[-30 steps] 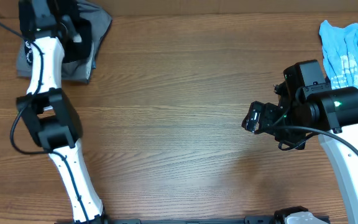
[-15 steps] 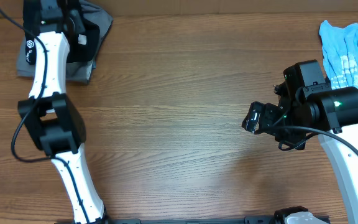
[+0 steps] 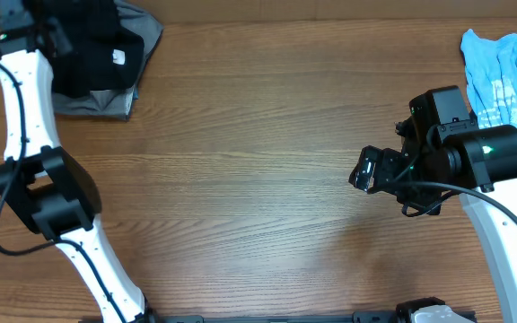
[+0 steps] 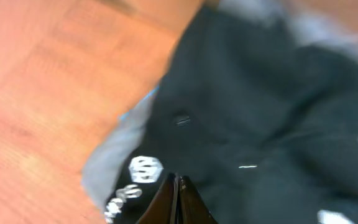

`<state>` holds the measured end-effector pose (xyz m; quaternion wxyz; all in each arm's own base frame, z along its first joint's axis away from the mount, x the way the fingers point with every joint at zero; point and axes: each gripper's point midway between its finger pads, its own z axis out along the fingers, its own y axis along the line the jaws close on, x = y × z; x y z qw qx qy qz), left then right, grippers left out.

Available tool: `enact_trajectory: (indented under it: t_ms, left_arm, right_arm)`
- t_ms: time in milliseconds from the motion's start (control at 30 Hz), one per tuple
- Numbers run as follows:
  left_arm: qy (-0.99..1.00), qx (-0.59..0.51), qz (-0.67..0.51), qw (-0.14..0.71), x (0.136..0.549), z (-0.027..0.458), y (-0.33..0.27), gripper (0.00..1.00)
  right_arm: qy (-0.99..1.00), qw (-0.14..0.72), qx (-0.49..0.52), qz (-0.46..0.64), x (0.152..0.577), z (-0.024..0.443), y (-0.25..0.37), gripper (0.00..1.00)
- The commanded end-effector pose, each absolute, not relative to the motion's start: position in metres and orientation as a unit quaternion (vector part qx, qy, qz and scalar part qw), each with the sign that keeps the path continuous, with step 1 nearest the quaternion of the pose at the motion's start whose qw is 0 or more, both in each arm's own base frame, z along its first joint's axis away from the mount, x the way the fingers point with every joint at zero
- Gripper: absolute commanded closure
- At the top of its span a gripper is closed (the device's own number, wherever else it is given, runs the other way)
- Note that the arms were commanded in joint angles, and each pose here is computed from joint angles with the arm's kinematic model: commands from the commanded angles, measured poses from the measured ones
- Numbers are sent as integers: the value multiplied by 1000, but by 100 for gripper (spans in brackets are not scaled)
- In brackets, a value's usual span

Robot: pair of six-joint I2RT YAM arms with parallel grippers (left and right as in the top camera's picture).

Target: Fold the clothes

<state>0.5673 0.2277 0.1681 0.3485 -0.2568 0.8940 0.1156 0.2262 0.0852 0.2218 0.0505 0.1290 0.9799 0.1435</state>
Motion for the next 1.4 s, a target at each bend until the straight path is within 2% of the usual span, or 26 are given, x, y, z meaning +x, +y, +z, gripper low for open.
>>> enact_trajectory:
  t_ms: [0, 200, 300, 433, 633, 667, 700, 733, 767, 800, 967, 1067, 1167, 1367]
  left_arm:
    - [909, -266, 100, 305, 563, 119, 236, 96]
    - [927, -267, 88, 249, 552, 71, 233, 96]
    - [929, -266, 86, 240, 547, 76, 229, 96]
    - [925, -269, 86, 253, 542, 105, 225, 96]
    - [901, -278, 63, 328, 535, 201, 209, 96]
    - [897, -267, 40, 350, 531, 229, 196, 88]
    - [894, -258, 22, 365, 528, 248, 187, 74]
    - [891, -248, 3, 380, 524, 267, 177, 48]
    - [890, -240, -11, 388, 521, 279, 169, 11]
    - [887, -231, -29, 398, 515, 295, 159, 0]
    - [875, -185, -113, 432, 472, 365, 110, 0]
    - [862, -157, -153, 456, 424, 416, 75, 0]
    - [866, -155, -155, 449, 400, 423, 63, 0]
    - [904, -116, -165, 377, 360, 400, 29, 0]
  right_arm:
    - [981, 62, 120, 142, 229, 225, 85, 0]
    - [981, 57, 123, 141, 227, 225, 85, 0]
    - [981, 56, 123, 141, 227, 225, 85, 0]
    - [981, 57, 123, 140, 227, 225, 85, 0]
    - [979, 77, 120, 147, 236, 228, 87, 0]
    - [978, 85, 119, 149, 239, 231, 87, 0]
    - [978, 88, 118, 150, 240, 234, 87, 0]
    - [977, 92, 118, 152, 240, 238, 87, 0]
    - [976, 97, 117, 153, 240, 242, 87, 0]
    - [976, 103, 116, 155, 239, 247, 87, 0]
    - [968, 146, 107, 174, 227, 272, 87, 1]
    - [958, 192, 101, 189, 195, 296, 81, 2]
    - [947, 231, 95, 201, 177, 309, 77, 2]
    - [928, 291, 85, 217, 143, 307, 70, 2]
